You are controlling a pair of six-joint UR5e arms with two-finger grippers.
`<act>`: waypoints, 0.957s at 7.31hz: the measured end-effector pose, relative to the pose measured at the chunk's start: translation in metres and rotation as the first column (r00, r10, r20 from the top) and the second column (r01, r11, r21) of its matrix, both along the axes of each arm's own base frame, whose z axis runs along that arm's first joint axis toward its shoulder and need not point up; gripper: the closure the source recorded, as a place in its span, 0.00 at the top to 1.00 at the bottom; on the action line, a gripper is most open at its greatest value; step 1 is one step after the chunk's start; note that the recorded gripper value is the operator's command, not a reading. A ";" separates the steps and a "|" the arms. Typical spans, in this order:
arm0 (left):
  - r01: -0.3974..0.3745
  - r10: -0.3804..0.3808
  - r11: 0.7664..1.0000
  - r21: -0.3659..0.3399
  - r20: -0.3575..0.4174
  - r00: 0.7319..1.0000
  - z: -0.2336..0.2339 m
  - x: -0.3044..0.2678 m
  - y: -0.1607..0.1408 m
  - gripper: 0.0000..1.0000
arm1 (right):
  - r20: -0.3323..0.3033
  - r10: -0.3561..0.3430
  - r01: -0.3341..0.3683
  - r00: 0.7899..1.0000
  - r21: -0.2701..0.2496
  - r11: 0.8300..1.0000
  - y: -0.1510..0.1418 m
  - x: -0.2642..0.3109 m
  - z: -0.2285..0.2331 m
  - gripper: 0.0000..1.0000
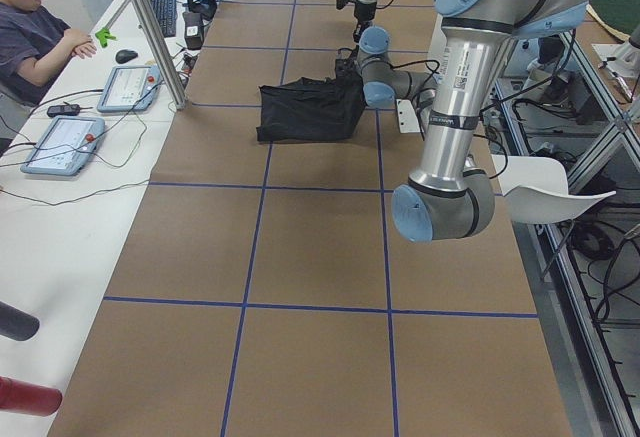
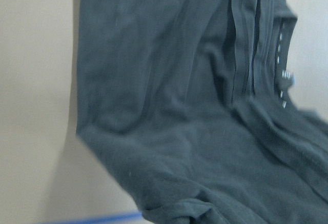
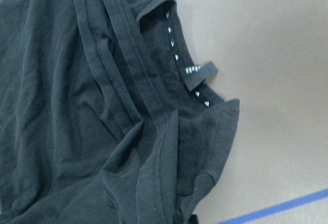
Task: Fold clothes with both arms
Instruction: 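Lift the near edge with both grippers and fold it over the shirt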
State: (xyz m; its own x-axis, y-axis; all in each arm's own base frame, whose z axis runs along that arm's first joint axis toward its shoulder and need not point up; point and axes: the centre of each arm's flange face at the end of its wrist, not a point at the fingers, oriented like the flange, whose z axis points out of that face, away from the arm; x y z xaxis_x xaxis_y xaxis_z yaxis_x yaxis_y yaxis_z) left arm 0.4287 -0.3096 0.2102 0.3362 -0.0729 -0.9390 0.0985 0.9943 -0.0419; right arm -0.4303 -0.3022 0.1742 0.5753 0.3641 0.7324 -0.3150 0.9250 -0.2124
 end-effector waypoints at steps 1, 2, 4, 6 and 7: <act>0.046 -0.046 0.999 -0.001 0.013 0.999 -0.008 0.011 -0.034 0.00 | -0.028 0.032 -0.032 0.999 0.001 0.999 -0.034 -0.003 0.003 0.00; 0.088 -0.088 0.996 0.005 0.028 0.996 -0.012 0.016 -0.066 0.00 | -0.050 0.064 -0.064 0.997 0.005 0.998 -0.069 -0.009 -0.001 0.00; 0.153 -0.155 0.987 0.038 0.068 0.986 -0.009 0.011 -0.124 0.00 | -0.092 0.114 -0.114 0.989 0.006 0.993 -0.126 -0.021 -0.010 0.00; 0.191 -0.197 0.980 0.062 0.107 0.975 -0.002 0.007 -0.166 0.00 | -0.124 0.139 -0.138 0.982 0.012 0.990 -0.165 -0.025 -0.007 0.00; 0.202 -0.210 0.977 0.070 0.130 0.969 0.004 0.009 -0.185 0.00 | -0.131 0.145 -0.144 0.981 0.019 0.989 -0.182 -0.030 0.002 0.00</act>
